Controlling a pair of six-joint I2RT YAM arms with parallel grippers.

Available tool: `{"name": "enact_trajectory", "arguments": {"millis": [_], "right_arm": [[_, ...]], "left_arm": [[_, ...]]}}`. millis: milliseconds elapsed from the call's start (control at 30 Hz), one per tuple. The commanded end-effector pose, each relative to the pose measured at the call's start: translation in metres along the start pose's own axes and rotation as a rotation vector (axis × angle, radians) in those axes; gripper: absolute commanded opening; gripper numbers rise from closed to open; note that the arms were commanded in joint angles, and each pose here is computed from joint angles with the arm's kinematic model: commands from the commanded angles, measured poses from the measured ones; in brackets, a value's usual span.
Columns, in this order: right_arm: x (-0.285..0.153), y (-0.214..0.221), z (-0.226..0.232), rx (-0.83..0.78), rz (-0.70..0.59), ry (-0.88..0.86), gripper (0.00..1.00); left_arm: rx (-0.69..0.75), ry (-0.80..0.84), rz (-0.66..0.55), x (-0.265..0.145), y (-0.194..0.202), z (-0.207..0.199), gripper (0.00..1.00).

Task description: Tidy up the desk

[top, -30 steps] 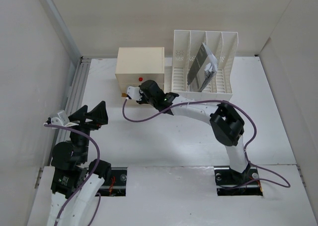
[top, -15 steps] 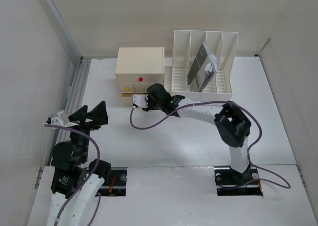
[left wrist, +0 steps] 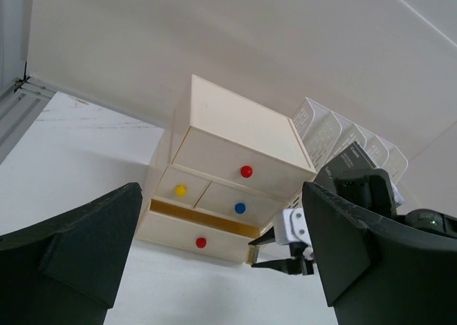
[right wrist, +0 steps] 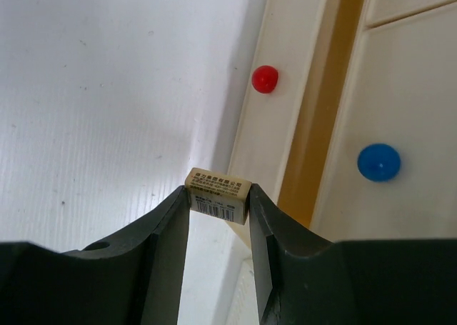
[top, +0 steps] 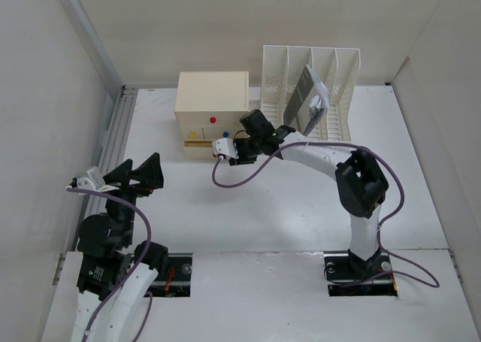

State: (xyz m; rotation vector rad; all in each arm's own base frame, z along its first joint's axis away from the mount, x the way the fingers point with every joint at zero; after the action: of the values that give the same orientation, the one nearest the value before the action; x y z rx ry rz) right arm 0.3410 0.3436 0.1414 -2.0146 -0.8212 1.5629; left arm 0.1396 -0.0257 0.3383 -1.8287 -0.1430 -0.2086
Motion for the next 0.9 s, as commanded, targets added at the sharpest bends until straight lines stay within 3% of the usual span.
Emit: {"name": "enact_trajectory", "arguments": {"millis": [0, 167, 633, 867], "right_arm": [[-0.031, -0.039, -0.004, -0.064, -0.128, -0.069, 0.29], [-0.029, -0.033, -0.009, -0.075, -0.096, -0.035, 0.3], [-0.057, -0.058, -0.048, -0.285, 0.067, 0.331, 0.3], [-0.062, -0.052, -0.041, -0.463, 0.163, 0.219, 0.3]], "left_arm": [[-0.013, 0.023, -0.051, -0.001, -0.01, -0.003, 0.94], [-0.013, 0.023, -0.051, -0.001, -0.01, -0.003, 0.94], [-0.013, 0.023, -0.051, -0.001, -0.01, -0.003, 0.94], [-0.01, 0.03, -0.04, 0.0, -0.008, -0.004, 0.94]]}}
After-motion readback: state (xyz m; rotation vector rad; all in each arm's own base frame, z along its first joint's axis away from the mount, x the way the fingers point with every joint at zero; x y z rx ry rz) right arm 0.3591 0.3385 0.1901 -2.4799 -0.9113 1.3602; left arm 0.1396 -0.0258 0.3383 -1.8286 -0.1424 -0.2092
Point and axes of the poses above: each gripper's point midway between its finger pads, its own x axis out along the fingers, its own z axis along the line the jaws close on, y = z × x, the point moved 5 cm from there along -x, back along the fingers, and after that the axes turned 15 degrees about x, right-handed, at the moved point
